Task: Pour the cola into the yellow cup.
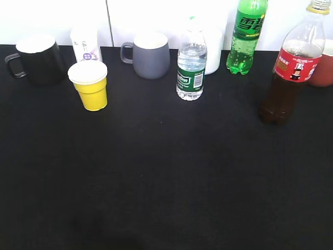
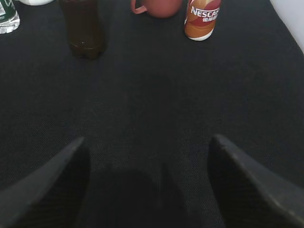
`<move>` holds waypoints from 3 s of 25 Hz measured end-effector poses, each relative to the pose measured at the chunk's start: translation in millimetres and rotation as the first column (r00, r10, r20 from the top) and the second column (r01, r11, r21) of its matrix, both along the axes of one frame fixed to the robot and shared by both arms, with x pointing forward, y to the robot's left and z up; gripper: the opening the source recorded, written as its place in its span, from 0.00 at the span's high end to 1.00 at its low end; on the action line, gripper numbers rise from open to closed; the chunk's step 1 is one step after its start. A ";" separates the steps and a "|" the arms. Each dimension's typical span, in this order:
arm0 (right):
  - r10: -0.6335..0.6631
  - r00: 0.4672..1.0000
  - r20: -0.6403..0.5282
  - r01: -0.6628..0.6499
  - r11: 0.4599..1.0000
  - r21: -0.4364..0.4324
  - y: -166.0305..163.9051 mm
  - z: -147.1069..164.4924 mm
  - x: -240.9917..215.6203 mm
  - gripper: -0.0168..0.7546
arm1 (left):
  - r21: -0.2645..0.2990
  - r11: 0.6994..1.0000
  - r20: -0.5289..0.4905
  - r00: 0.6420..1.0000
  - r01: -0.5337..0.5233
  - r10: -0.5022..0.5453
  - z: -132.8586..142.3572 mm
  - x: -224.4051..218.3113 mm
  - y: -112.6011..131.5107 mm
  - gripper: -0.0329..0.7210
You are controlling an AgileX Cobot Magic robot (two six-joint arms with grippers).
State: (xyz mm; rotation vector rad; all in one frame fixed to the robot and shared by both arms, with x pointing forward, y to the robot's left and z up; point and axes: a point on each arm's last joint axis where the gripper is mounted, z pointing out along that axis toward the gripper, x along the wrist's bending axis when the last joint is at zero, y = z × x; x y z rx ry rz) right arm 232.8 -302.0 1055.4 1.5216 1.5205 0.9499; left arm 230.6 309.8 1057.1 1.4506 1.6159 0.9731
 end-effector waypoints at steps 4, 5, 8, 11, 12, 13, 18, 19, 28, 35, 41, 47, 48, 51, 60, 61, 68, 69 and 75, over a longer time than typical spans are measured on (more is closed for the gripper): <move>0.000 1.000 0.000 0.000 1.000 0.000 0.0 0.0 0.0 0.22 | 0.000 1.000 0.000 1.000 0.000 0.000 0.0 0.0 0.0 0.29; 0.000 1.000 0.000 0.000 1.000 0.000 0.0 0.0 0.0 0.22 | 0.000 1.000 0.000 1.000 0.000 0.000 0.0 0.0 0.0 0.29; 0.000 1.000 0.000 0.000 1.000 0.000 0.0 0.0 0.0 0.22 | 0.000 1.000 0.000 1.000 0.000 0.000 0.0 0.0 0.0 0.29; 0.000 1.000 0.000 0.000 1.000 0.000 0.0 0.0 0.0 0.22 | -0.002 1.000 0.000 1.000 0.001 -0.001 0.0 0.0 -0.2 0.29; 0.000 1.000 0.000 0.000 1.000 0.000 0.0 0.0 0.0 0.22 | -0.002 1.000 0.000 1.000 0.002 -0.002 0.0 0.0 -0.2 0.29; 0.000 1.000 0.000 0.000 1.000 0.000 0.0 0.0 0.0 0.22 | -0.002 1.000 0.000 1.000 0.002 -0.002 0.0 0.0 -0.2 0.29; 0.000 1.000 0.000 0.000 1.000 0.000 0.0 0.0 0.0 0.22 | 0.009 1.000 0.144 0.989 0.025 -0.026 37.7 32.8 -2.9 0.29; 0.000 1.000 0.000 0.000 1.000 0.000 0.0 0.0 0.0 0.22 | 0.031 0.999 0.188 0.981 0.044 -0.049 48.5 47.0 -4.6 0.29; 0.000 1.000 0.000 0.000 1.000 0.000 0.0 0.0 0.0 0.22 | 0.001 0.951 0.402 0.871 0.309 -0.283 55.3 190.6 -56.1 0.29; 0.000 1.000 0.000 0.000 1.000 0.000 0.0 0.0 0.0 0.22 | -0.045 0.918 0.377 0.858 0.394 -0.349 -24.1 202.8 -82.9 0.29; 0.000 1.000 0.000 0.000 1.000 0.000 0.0 0.0 0.0 0.22 | 0.005 0.901 0.348 0.844 0.434 -0.409 -94.0 212.2 -90.6 0.29; 0.000 1.000 0.000 0.000 1.000 0.000 0.0 0.0 0.0 0.22 | -0.037 0.901 0.288 0.868 0.431 -0.404 -145.6 258.8 -109.4 0.06; 0.000 1.000 0.000 0.000 1.000 0.000 0.0 0.0 0.0 0.22 | -0.038 0.902 0.276 0.872 0.431 -0.405 -154.0 269.3 -113.5 0.06; 0.000 1.000 0.000 0.000 1.000 0.000 0.0 0.0 0.0 0.22 | -0.036 0.891 0.256 0.866 0.452 -0.429 -172.8 294.2 -125.7 0.06; 0.000 1.000 0.000 0.000 1.000 0.000 0.0 0.0 0.0 0.22 | -0.027 0.891 0.282 0.859 0.453 -0.428 -198.0 349.7 -145.2 0.24; 0.000 1.000 0.000 0.000 1.000 0.000 0.0 0.0 0.0 0.22 | -0.024 0.887 0.282 0.854 0.461 -0.437 -198.1 349.6 -145.4 0.31; 0.000 1.000 0.000 0.000 1.000 0.000 0.0 0.0 0.0 0.22 | -0.022 0.811 0.262 0.786 0.585 -0.560 -168.9 305.0 -142.0 0.38; 0.000 1.000 0.000 0.000 1.000 0.000 0.0 0.0 0.0 0.22 | -0.028 0.773 0.284 0.747 0.634 -0.602 -155.3 294.4 -143.9 0.38; 0.000 1.000 0.000 0.000 1.000 0.000 0.0 0.0 0.0 0.22 | -0.021 0.503 0.317 0.483 0.864 -0.816 -109.9 256.0 -160.7 0.38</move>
